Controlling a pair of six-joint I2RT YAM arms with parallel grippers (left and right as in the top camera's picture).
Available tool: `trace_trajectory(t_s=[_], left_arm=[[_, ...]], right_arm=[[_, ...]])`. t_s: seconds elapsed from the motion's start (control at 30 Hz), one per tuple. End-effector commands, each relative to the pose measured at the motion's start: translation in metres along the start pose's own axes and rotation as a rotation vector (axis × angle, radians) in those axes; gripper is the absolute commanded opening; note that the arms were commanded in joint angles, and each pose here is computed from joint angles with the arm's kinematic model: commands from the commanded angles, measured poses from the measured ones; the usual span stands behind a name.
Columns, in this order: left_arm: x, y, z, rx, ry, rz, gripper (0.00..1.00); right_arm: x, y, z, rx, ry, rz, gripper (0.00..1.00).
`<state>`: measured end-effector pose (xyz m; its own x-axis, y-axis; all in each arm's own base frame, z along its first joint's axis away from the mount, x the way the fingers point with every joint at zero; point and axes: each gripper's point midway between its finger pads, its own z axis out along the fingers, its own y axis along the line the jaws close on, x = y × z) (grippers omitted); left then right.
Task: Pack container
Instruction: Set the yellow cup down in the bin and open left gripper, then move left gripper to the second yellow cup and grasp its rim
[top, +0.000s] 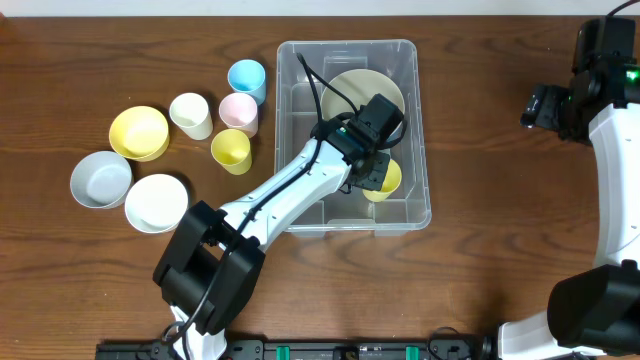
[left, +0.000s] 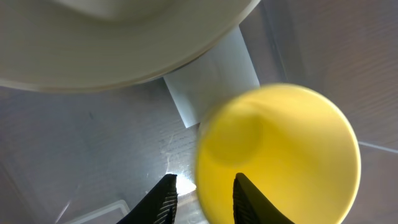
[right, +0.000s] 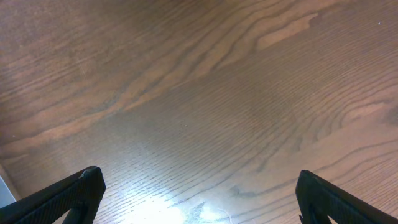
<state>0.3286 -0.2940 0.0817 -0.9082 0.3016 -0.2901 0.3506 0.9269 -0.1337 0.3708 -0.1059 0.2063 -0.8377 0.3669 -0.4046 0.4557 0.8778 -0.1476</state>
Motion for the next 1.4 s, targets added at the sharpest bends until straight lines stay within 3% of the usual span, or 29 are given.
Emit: trace_trajectory(t_s=[0.0,0.37,0.63,0.9,1.13,1.2,1.23,1.37], left_arm=[[0.001,0.002,-0.002,-0.012,-0.001,0.001,0.32],[-0.012,-0.001,-0.049,0.022,-0.093,-0.003,0.32],[-0.023,0.031,-0.099,0.020,-0.177,-0.080,0.32],[-0.034,0.120,-0.139,-0.112,-0.268,-0.264,0.31],[-0.020,0.221,-0.153,-0.238,-0.266,-0.542,0.33],[-0.013,0.250,-0.157,-0.266,-0.268,-0.621,0.52],[-0.009,0.263,-0.160,-0.280,-0.268,-0.656,0.57],[0.005,0.290,-0.154,-0.239,-0.239,-0.780,0.57]], right_arm=[[-0.005,-0.003,-0.009,-0.005,-0.027,0.028,0.99],[-0.005,-0.003,-0.009,-0.005,-0.028,0.028,0.99],[-0.005,-0.003,-0.009,-0.005,-0.027,0.028,0.99],[-0.005,-0.003,-0.009,-0.005,-0.027,0.028,0.99],[-0.005,-0.003,-0.009,-0.005,-0.027,0.028,0.99],[-0.005,-0.003,-0.009,-0.005,-0.028,0.028,0.99],[-0.005,-0.003,-0.009,-0.005,-0.028,0.028,0.99],[-0.005,-0.003,-0.009,-0.005,-0.028,0.028,0.99]])
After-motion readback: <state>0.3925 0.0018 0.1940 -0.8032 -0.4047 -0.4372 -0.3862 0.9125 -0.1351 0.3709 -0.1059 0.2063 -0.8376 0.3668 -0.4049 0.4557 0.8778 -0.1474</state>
